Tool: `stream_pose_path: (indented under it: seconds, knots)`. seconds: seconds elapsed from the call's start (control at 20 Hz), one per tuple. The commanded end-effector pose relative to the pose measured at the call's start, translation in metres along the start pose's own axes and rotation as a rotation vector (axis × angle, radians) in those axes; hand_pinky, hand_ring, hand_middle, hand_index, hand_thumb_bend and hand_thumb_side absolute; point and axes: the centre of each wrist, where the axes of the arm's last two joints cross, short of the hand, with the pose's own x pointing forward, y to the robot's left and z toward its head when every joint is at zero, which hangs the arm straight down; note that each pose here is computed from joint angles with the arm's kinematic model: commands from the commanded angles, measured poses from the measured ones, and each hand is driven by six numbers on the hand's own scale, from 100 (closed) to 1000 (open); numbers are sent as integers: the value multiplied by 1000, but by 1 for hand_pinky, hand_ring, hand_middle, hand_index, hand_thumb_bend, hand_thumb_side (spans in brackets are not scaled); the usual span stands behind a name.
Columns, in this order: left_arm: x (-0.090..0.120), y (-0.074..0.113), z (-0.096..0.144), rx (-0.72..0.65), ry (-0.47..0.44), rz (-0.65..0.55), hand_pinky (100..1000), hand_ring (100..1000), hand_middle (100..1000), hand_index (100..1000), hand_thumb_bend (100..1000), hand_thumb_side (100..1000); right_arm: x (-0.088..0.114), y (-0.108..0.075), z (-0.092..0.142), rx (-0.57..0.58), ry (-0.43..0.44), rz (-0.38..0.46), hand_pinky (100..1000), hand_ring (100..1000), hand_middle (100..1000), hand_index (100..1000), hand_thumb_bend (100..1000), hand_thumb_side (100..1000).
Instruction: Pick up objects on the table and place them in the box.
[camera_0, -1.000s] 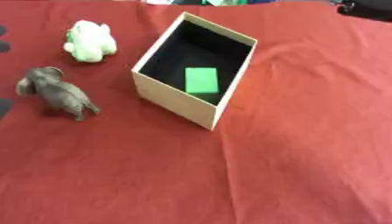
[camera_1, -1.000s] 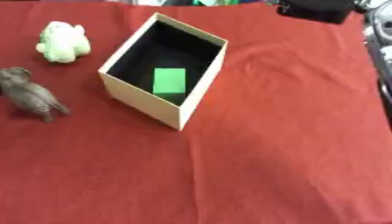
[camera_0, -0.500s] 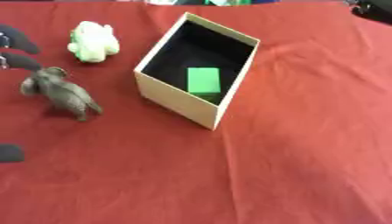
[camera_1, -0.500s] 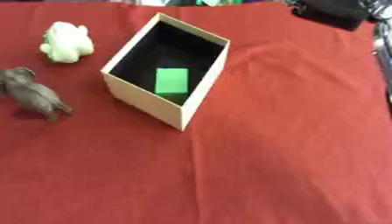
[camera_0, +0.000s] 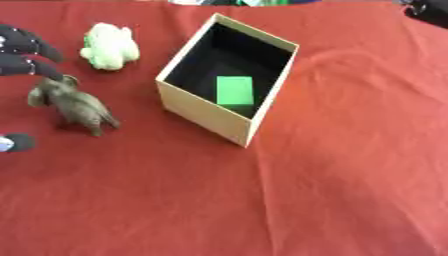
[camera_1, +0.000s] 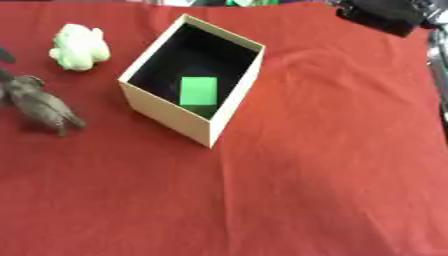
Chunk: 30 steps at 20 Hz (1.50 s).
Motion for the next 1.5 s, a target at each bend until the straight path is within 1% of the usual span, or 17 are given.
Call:
stream_pose_path:
  seconds: [0.05, 0.15, 0.25, 0.35, 0.5, 0.65, 0.75, 0.9, 1.25, 1.35, 1.5]
  knots:
    - [-5, 5, 0, 16, 12, -28, 711, 854, 824, 846, 481, 380, 5, -9, 1, -26, -11, 13, 837, 801, 650, 1000, 100, 830]
    - [-5, 4, -4, 24, 11, -26, 706, 851, 824, 846, 468, 366, 5, -9, 1, -26, -9, 12, 836, 800, 650, 1000, 100, 829]
    - [-8, 2, -8, 32, 15, -21, 697, 843, 819, 841, 449, 322, 5, -8, 1, -26, -7, 11, 836, 800, 650, 1000, 100, 831]
    - [-10, -1, -12, 32, 21, -17, 689, 835, 822, 842, 440, 312, 5, -8, 1, -25, -6, 8, 836, 800, 650, 1000, 100, 830]
    - [-13, -7, -17, 22, 24, -13, 687, 835, 827, 844, 435, 318, 6, -8, 0, -28, -6, 3, 836, 799, 649, 1000, 100, 830]
    - [-15, -14, -21, -1, 33, -15, 697, 845, 839, 846, 475, 343, 6, -8, 0, -32, -9, -3, 835, 798, 649, 1000, 100, 828]
    - [-18, -19, -22, -18, 47, -17, 699, 844, 839, 845, 477, 349, 6, -7, 0, -33, -11, -7, 835, 797, 648, 1000, 100, 828]
    - [-22, -27, -25, -39, 68, -26, 707, 851, 845, 842, 506, 356, 7, -7, -1, -33, -14, -17, 833, 796, 647, 1000, 100, 828]
    - [-27, -47, -30, -97, 66, -31, 704, 847, 842, 833, 484, 384, 7, -6, -1, -47, -15, -34, 832, 795, 645, 1000, 100, 825]
    - [-28, -50, -33, -95, 72, -23, 702, 843, 838, 833, 462, 359, 8, -6, -2, -49, -17, -41, 831, 794, 644, 1000, 100, 825]
    - [-30, -58, -37, -95, 82, -6, 696, 832, 821, 819, 435, 354, 8, -5, -2, -51, -18, -51, 830, 794, 643, 1000, 100, 826]
